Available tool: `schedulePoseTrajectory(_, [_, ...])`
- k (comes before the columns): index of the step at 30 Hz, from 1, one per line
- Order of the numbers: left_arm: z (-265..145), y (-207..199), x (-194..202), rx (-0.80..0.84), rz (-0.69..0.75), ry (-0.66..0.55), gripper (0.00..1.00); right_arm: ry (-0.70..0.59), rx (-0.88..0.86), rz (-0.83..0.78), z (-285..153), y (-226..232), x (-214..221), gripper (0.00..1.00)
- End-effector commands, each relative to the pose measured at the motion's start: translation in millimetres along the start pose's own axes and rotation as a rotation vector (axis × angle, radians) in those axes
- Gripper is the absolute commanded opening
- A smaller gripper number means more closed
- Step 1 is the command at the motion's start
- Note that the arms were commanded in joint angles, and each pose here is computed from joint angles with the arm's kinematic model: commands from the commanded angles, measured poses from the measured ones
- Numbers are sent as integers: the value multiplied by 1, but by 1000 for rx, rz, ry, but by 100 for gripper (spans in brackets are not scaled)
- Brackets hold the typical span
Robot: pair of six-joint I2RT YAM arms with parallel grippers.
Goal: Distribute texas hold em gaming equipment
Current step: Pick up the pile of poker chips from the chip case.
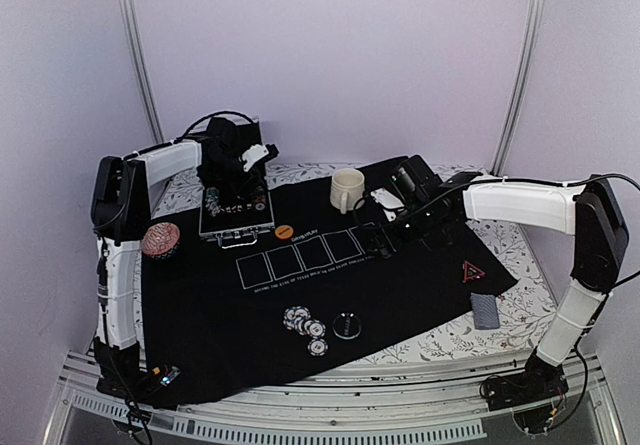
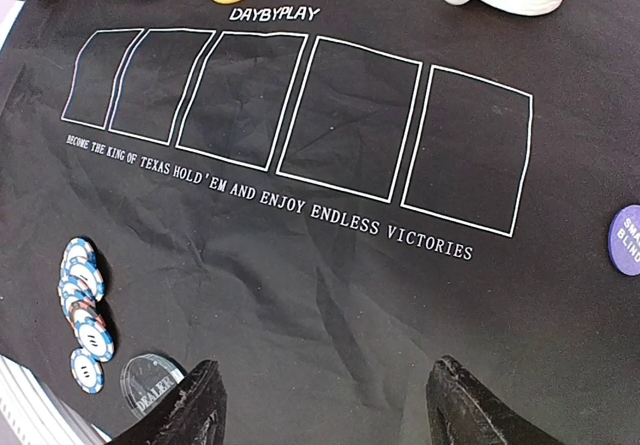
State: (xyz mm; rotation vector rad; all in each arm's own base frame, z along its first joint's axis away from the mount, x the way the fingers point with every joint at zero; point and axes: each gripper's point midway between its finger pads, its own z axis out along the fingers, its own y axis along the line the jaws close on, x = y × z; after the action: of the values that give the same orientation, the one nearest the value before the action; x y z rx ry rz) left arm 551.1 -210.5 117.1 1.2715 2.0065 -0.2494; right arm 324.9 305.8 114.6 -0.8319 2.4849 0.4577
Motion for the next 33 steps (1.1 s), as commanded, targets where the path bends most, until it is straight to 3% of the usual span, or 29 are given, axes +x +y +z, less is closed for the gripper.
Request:
schedulePoseTrajectory(1, [18, -7, 34, 70, 74, 114, 63, 6, -2, -3, 1, -4, -2, 71])
schedulePoseTrajectory(7, [28, -1, 40, 81, 60, 102, 64, 20, -15, 0, 6, -3, 1, 72])
schedulePoseTrajectory(14, [42, 8, 60, 19, 58, 179, 53, 32, -25, 8, 8, -2, 4, 73])
schedulePoseTrajectory(21, [49, 0, 73, 2, 102, 235, 50, 36, -40, 13, 8, 1, 6, 73])
schedulePoseTrajectory(33, [41, -23, 64, 62, 121, 186, 45, 44, -48, 14, 5, 3, 5, 73])
